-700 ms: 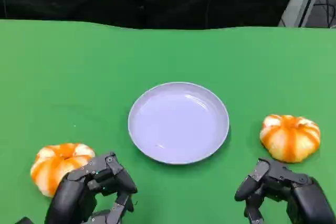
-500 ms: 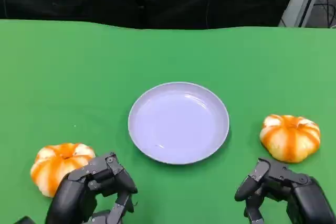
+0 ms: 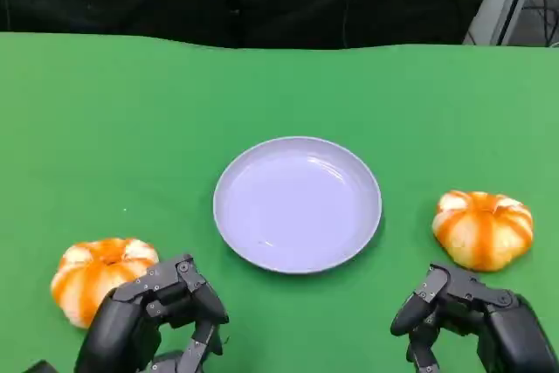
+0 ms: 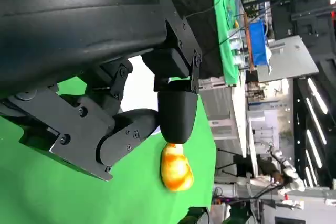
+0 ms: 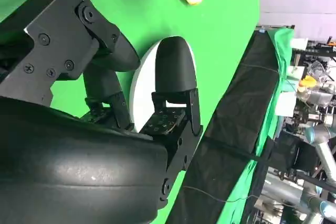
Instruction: Grasp the bread from the table and place it into the plate.
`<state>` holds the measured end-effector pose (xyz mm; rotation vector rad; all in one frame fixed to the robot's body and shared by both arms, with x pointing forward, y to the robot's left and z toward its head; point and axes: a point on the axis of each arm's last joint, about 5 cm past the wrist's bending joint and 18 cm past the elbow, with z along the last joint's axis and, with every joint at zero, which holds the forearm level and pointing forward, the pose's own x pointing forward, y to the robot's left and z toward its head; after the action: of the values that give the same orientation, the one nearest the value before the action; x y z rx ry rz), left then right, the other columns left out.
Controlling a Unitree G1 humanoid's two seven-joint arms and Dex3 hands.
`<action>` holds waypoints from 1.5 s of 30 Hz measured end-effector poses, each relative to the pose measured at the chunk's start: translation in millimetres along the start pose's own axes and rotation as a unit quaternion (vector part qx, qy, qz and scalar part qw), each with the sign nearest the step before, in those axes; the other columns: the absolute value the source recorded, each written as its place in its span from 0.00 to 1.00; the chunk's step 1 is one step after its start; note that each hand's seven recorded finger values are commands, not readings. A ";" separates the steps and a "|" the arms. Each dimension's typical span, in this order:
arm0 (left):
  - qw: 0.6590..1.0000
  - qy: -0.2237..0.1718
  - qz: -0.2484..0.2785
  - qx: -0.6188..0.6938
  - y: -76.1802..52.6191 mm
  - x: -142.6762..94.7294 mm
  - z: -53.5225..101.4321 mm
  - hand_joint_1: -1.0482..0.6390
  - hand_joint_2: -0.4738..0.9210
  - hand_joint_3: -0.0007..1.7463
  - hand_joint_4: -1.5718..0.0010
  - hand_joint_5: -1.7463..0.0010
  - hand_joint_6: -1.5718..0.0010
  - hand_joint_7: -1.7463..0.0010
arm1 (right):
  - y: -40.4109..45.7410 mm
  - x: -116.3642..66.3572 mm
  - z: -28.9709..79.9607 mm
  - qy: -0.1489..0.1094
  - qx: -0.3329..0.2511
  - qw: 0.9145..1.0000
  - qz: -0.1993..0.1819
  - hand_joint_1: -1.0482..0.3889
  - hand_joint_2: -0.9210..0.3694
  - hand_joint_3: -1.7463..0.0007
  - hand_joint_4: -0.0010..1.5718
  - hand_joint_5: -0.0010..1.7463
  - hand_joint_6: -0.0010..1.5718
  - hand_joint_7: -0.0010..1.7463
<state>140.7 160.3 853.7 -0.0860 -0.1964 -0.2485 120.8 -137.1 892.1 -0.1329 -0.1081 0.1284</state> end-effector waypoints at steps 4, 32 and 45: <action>1.000 -0.016 0.015 0.009 2.8 -0.2 2.0 0.50 0.96 0.23 0.69 0.40 0.62 0.61 | 0.1 0.2 0.1 0.000 -0.001 1.000 0.000 0.75 0.47 0.19 0.49 0.92 0.51 0.77; 0.701 0.217 -0.047 0.678 19.2 49.3 29.6 0.29 1.00 0.04 1.00 0.90 0.90 1.00 | 6.2 1.6 1.1 -0.002 0.004 1.000 -0.001 0.74 0.48 0.18 0.49 0.93 0.51 0.78; 0.660 0.332 -0.107 0.666 25.9 74.4 3.7 0.32 1.00 0.09 0.76 0.78 0.76 0.95 | 6.1 -0.7 2.9 -0.004 0.006 1.000 -0.002 0.75 0.47 0.18 0.48 0.92 0.50 0.78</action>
<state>217.2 168.2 870.9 1.5153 0.3916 -0.3035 119.0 -130.8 894.1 -0.1207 -0.1149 0.1259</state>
